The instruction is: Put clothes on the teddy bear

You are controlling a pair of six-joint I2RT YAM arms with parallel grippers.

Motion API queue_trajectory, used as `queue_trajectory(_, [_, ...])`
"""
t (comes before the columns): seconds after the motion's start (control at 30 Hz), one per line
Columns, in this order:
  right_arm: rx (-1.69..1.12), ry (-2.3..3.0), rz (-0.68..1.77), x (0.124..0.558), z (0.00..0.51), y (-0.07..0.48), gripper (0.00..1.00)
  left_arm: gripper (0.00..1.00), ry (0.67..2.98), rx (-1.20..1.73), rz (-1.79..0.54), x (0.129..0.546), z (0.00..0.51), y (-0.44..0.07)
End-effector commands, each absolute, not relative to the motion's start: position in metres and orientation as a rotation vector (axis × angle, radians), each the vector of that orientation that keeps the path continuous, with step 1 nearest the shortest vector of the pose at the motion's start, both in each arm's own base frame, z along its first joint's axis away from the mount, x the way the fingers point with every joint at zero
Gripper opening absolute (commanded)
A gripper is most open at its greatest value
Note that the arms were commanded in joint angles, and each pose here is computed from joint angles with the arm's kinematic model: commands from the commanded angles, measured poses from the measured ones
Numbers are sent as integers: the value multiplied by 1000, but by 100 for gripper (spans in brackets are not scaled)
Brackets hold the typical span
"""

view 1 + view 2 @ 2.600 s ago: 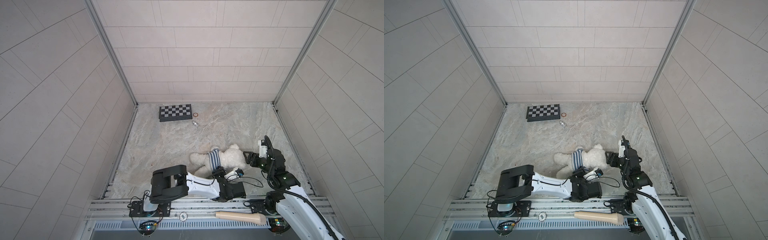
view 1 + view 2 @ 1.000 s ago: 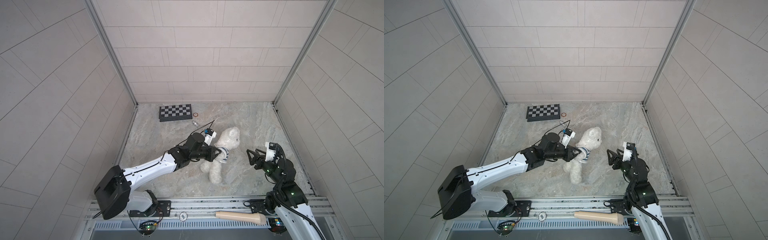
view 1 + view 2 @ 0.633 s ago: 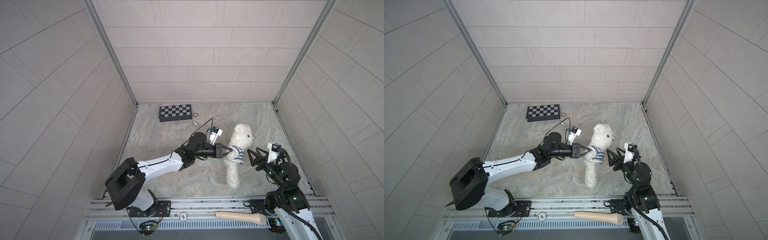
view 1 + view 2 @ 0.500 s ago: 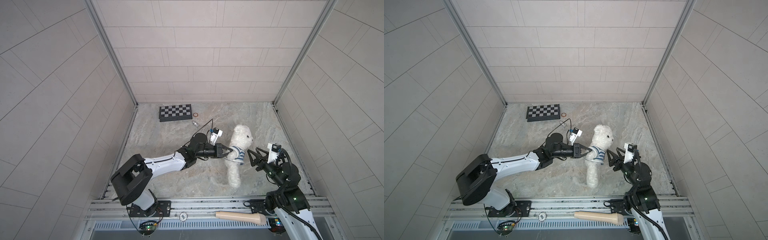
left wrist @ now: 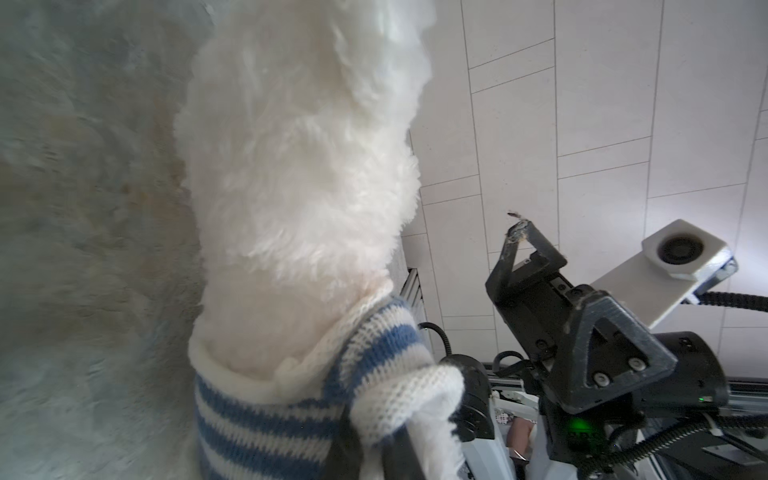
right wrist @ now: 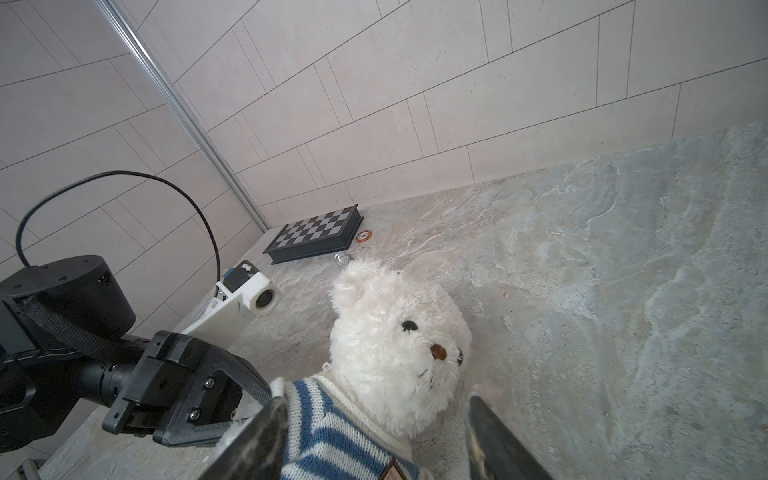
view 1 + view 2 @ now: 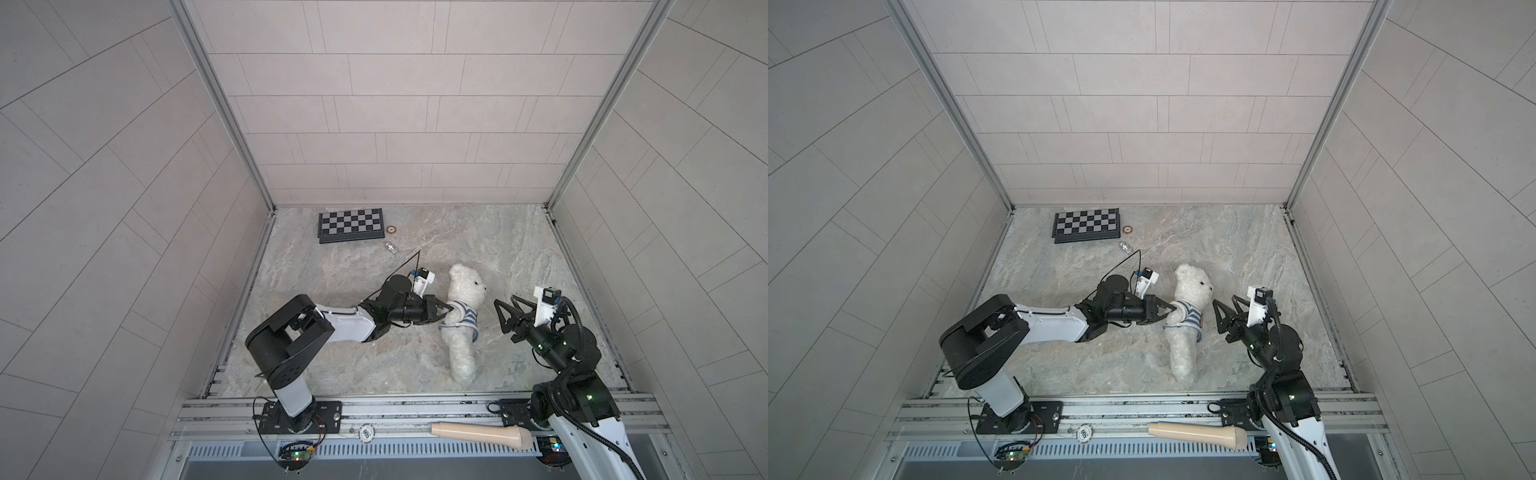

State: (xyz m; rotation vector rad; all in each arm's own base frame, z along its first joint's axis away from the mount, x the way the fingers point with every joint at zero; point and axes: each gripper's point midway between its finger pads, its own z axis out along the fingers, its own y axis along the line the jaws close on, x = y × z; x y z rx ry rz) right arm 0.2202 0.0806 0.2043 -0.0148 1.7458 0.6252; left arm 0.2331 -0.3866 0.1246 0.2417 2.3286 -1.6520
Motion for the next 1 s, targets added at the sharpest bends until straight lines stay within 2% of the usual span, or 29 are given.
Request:
queue_trajectory(0.0, [-28,1735,616,218,210,80,69,14,2372,311,-1493,234,101,-372])
queue_trajectory(0.2, [-3,1771,640,223,198,82,69,41,2406,336,-1354,236,84,-356])
queue_trajectory(0.33, [8,1799,633,223,194,81,68,54,2400,360,-1305,236,86,-350])
queue_trajectory(0.6, [51,1912,659,224,165,84,66,59,2368,487,-1054,232,113,-332])
queue_trajectory(0.8, [-10,1913,739,221,167,101,64,61,2345,648,-881,210,142,-345])
queue_trajectory(0.97, [-142,1879,802,213,177,126,65,59,2366,533,-836,219,142,-340])
